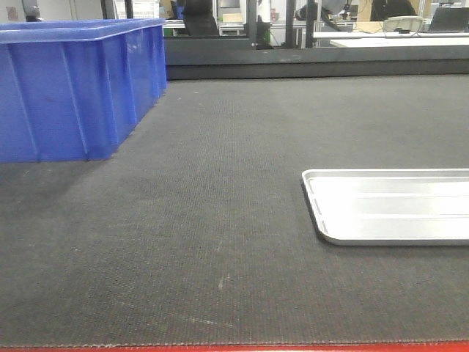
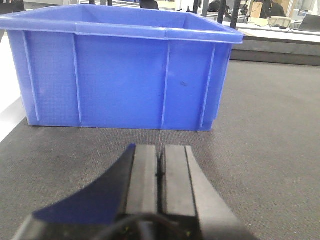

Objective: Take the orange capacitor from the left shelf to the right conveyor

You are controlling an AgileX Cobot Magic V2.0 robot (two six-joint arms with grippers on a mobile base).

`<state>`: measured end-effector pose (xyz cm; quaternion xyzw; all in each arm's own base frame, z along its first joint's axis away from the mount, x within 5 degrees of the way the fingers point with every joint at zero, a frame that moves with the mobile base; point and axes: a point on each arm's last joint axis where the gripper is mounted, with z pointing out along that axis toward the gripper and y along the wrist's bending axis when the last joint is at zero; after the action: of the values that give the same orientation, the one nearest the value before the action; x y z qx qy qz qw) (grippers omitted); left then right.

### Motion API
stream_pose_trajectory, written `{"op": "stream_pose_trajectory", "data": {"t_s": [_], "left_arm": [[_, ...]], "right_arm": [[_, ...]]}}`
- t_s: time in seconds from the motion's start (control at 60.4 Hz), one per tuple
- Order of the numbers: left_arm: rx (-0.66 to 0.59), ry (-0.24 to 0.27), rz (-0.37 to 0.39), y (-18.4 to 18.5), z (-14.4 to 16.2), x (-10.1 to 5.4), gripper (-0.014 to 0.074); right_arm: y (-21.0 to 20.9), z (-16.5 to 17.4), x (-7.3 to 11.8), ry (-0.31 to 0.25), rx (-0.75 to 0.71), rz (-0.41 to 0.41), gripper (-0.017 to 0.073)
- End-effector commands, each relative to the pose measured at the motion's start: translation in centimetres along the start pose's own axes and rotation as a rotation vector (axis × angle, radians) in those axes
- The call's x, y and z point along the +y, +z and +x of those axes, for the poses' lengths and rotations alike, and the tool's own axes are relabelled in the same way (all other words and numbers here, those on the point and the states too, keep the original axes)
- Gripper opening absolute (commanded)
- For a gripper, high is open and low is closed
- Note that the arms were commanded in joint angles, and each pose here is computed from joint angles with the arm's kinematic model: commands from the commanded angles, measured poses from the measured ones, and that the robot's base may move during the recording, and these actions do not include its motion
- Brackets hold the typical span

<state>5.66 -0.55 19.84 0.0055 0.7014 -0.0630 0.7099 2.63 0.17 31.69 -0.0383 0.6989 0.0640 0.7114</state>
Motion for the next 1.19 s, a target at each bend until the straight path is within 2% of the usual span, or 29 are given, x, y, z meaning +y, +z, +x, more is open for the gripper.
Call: {"op": "stream_pose_trajectory", "data": {"t_s": [0.0,0.166,0.331,0.464,0.729,1.01,1.176], "left_arm": [[-0.114,-0.001,0.007,-0.2,-1.1,-0.1,-0.0105],[-0.114,-0.001,0.007,-0.2,-1.1,-0.1,-0.0105],[-0.114,-0.001,0.007,-0.2,-1.1,-0.1,-0.0105],[-0.114,-0.001,0.007,-0.2,-1.1,-0.1,-0.0105],[-0.114,-0.001,0.007,-0.2,-1.1,-0.1,-0.0105],[-0.114,-0.001,0.007,-0.2,-1.1,-0.1,-0.0105],[-0.114,-0.001,0.007,-0.2,-1.1,-0.1,-0.0105]], "right_arm": [[0.3,-1.8,0.1,-0.010,-0.100,-0.001,0.0199],[3.2,-3.1,0.2,-0.010,-0.018,-0.001,0.0199],[7.8,-5.1,0.5,-0.014,0.010,-0.009,0.0199],[11.5,-4.4,0.7,-0.015,0.029,-0.019,0.0199],[16.6,1.4,0.8,-0.014,0.116,-0.039,0.0199],[17.3,8.5,0.9,-0.008,0.101,-0.080,0.0199],[18.5,10.6,1.1,-0.006,0.095,-0.100,0.0199]]}}
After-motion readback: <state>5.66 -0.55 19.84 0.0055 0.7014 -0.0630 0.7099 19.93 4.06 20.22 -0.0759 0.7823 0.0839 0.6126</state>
